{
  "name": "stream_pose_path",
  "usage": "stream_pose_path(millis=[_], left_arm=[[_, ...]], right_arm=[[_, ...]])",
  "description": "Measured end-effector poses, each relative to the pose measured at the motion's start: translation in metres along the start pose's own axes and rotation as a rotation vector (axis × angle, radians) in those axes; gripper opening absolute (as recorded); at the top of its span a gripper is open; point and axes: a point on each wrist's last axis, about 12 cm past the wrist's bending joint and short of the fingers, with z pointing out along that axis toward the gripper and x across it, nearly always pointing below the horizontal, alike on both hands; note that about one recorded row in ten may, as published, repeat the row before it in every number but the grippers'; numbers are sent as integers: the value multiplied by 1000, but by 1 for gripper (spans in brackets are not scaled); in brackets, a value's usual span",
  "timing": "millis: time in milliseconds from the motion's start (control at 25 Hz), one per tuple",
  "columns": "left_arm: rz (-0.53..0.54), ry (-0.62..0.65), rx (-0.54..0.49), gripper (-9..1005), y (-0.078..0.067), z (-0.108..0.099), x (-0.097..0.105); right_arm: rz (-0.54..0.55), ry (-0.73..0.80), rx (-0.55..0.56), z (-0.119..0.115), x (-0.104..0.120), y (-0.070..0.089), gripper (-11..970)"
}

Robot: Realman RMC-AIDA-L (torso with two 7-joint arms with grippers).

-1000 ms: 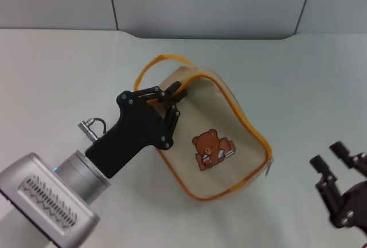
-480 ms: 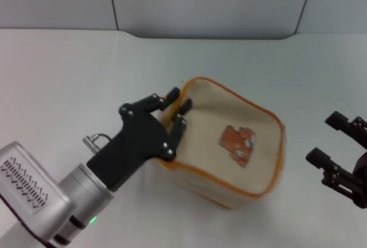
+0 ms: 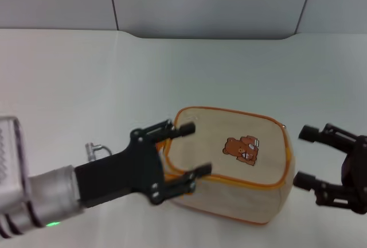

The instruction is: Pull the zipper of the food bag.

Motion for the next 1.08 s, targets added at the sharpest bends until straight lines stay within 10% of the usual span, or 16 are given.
stream_pose_path(millis=[240, 1080], left_arm=[[-137, 29, 193, 695, 22, -34, -16], [-125, 32, 185, 811, 19, -38, -17]], right_arm=[[29, 103, -113, 9, -4, -6, 849], [27, 119, -148, 18, -5, -7, 849]])
